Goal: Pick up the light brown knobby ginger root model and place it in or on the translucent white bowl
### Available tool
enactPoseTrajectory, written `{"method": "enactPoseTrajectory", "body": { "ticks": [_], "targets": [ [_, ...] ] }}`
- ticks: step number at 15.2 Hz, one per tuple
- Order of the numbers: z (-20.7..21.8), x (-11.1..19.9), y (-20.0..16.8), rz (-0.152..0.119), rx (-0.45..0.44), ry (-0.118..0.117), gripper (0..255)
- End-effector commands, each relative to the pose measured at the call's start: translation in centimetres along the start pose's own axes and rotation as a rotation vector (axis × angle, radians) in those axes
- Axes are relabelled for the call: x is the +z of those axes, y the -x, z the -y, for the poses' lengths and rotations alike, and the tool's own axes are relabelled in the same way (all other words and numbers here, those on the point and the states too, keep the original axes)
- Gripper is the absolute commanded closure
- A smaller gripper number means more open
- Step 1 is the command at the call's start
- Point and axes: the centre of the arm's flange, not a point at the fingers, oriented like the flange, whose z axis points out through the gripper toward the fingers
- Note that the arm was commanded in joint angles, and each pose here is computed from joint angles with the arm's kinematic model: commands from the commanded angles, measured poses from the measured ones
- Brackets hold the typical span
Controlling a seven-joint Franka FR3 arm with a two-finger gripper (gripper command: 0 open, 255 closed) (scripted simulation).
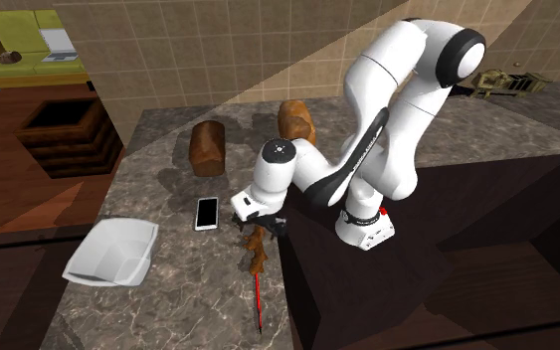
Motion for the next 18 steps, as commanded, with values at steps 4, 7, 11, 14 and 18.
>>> {"method": "enactPoseTrajectory", "body": {
  "ticks": [4,7,11,14,18],
  "targets": [
    [0.1,2.9,-0.1,0.0,-0.02,0.002,0],
    [0.1,4.2,-0.1,0.0,-0.02,0.002,0],
    [0.1,4.2,-0.1,0.0,-0.02,0.002,0],
    [0.1,4.2,-0.1,0.0,-0.02,0.001,0],
    [0.1,4.2,-0.1,0.0,-0.02,0.001,255]
  ]
}}
